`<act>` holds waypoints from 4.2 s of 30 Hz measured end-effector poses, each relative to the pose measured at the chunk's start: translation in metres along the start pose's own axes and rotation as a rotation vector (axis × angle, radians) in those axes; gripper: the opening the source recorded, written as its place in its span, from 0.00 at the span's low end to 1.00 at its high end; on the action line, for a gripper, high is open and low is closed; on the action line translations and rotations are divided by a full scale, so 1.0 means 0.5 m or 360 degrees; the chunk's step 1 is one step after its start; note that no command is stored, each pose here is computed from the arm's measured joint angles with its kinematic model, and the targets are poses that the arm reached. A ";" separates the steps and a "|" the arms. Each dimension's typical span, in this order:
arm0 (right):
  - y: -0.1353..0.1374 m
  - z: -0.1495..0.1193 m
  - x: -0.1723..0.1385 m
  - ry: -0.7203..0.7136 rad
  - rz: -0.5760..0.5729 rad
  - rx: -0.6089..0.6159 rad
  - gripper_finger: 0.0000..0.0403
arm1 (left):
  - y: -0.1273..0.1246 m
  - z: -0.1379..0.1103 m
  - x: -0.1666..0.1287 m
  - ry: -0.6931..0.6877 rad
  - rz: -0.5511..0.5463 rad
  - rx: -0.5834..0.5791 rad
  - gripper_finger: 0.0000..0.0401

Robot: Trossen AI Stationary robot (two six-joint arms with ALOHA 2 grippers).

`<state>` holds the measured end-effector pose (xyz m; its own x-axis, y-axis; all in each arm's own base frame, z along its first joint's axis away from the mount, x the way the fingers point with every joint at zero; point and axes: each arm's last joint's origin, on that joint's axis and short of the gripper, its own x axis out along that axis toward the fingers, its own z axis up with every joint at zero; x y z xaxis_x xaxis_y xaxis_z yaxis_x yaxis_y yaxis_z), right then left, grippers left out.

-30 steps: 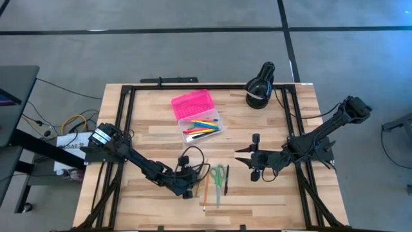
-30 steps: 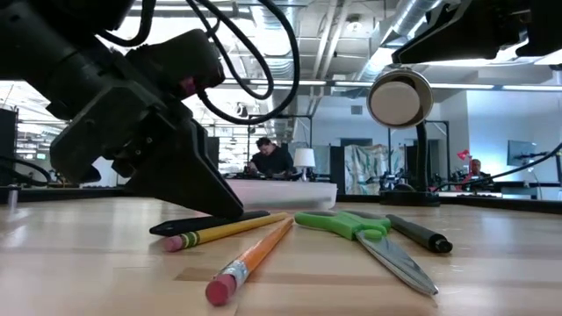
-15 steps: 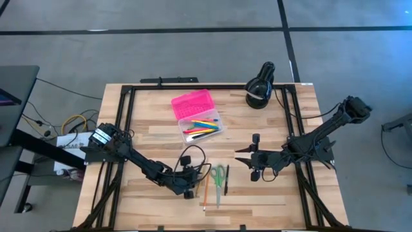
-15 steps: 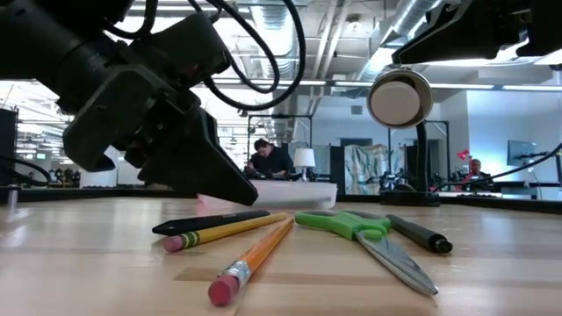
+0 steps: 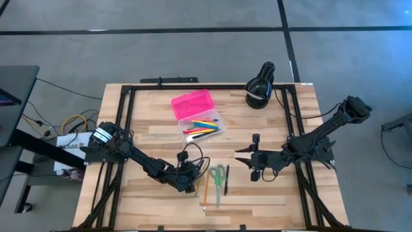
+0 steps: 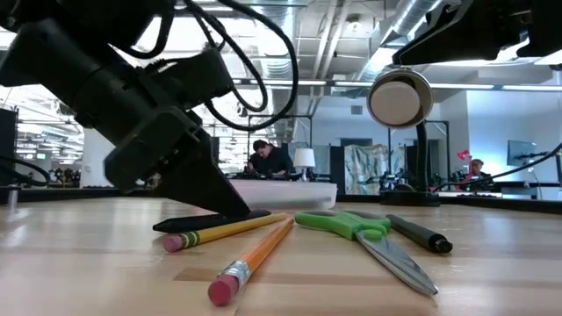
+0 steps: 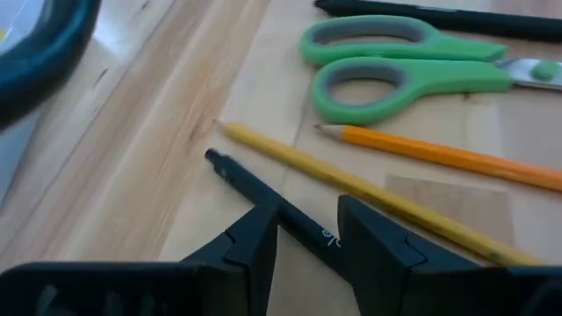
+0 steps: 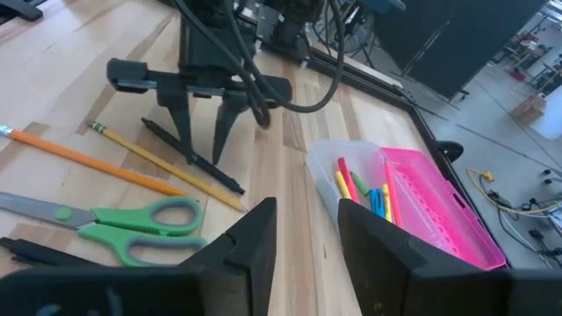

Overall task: Pick & place school supplies into a supply box
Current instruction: Put the left black pen into the pink supply box, then put the black pen into the pink supply box

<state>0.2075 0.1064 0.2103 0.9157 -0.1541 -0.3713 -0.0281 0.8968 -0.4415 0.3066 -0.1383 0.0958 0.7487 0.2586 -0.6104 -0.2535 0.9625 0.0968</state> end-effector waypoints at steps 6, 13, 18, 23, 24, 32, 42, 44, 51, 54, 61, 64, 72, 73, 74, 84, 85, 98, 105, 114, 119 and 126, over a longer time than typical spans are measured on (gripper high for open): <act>0.000 0.000 0.000 0.0000 0.0001 0.0000 0.29 | 0.011 -0.007 0.004 0.0092 0.0032 -0.0026 0.29; 0.000 0.000 0.000 -0.0001 0.0002 0.0001 0.29 | 0.027 -0.009 0.010 0.0170 0.0071 -0.0048 0.29; 0.000 0.000 0.000 -0.0001 0.0002 0.0003 0.29 | 0.037 -0.010 0.014 0.0262 0.0079 -0.0025 0.24; 0.000 0.000 0.000 0.0000 0.0002 0.0016 0.29 | 0.049 0.012 0.018 0.0524 0.0065 -0.0018 0.17; 0.000 0.000 0.000 0.0000 0.0002 0.0016 0.29 | 0.050 0.018 0.018 0.0576 0.0053 -0.0013 0.16; 0.000 0.000 0.000 0.0001 0.0002 0.0016 0.29 | 0.074 0.064 0.028 0.0881 -0.0157 0.0020 0.14; 0.001 -0.004 0.000 0.0022 0.0006 0.0023 0.29 | 0.112 0.081 0.038 0.1038 -0.0226 0.0038 0.14; 0.001 -0.005 0.000 0.0032 0.0007 0.0017 0.29 | 0.112 0.081 0.038 0.1023 -0.0193 0.0052 0.14; 0.001 -0.005 0.000 0.0035 0.0008 0.0016 0.29 | 0.106 0.079 0.034 0.1002 -0.0161 0.0085 0.09; 0.001 -0.005 0.000 0.0035 0.0007 0.0016 0.29 | 0.102 0.079 0.032 0.0989 -0.0140 0.0103 0.06; 0.001 -0.005 0.000 0.0035 0.0007 0.0016 0.29 | 0.099 0.098 0.027 0.1001 -0.0039 0.0158 0.06; 0.001 -0.005 0.000 0.0035 0.0007 0.0016 0.29 | 0.103 0.108 0.022 0.1034 0.0049 0.0216 0.06; 0.001 -0.006 0.000 0.0041 0.0008 0.0011 0.29 | 0.119 0.161 0.000 0.1083 0.0285 0.0348 0.05; 0.001 -0.006 0.000 0.0042 0.0008 0.0011 0.29 | 0.122 0.169 -0.002 0.1084 0.0300 0.0368 0.06; 0.001 -0.006 0.000 0.0042 0.0008 0.0011 0.29 | 0.125 0.179 -0.002 0.1069 0.0315 0.0381 0.06; 0.001 -0.007 0.000 0.0045 0.0008 0.0008 0.29 | 0.222 0.255 0.029 0.0963 0.0448 0.0372 0.06; 0.001 -0.007 0.000 0.0046 0.0009 0.0007 0.29 | 0.239 0.258 0.035 0.0967 0.0464 0.0350 0.06; 0.002 -0.012 0.000 0.0079 0.0013 0.0019 0.29 | 0.401 0.289 0.096 0.0826 0.0297 0.0010 0.06; 0.003 -0.016 0.000 0.0107 0.0016 0.0030 0.29 | 0.420 0.288 0.099 0.0827 0.0315 -0.0004 0.08; 0.003 -0.016 0.000 0.0107 0.0016 0.0030 0.29 | 0.417 0.291 0.099 0.0806 0.0380 0.0046 0.35; 0.002 -0.016 0.000 0.0107 0.0015 0.0031 0.29 | 0.410 0.291 0.095 0.0817 0.0379 0.0070 0.44; 0.004 -0.019 0.002 0.0125 0.0013 0.0083 0.29 | 0.364 0.311 0.050 0.0766 0.0360 0.0188 0.45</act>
<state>0.2048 0.1041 0.2014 0.8810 -0.1767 -0.4388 -0.0129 0.9183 -0.3956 0.3745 0.0564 0.2204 0.3113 0.4204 -0.8523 -0.2843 0.8970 0.3385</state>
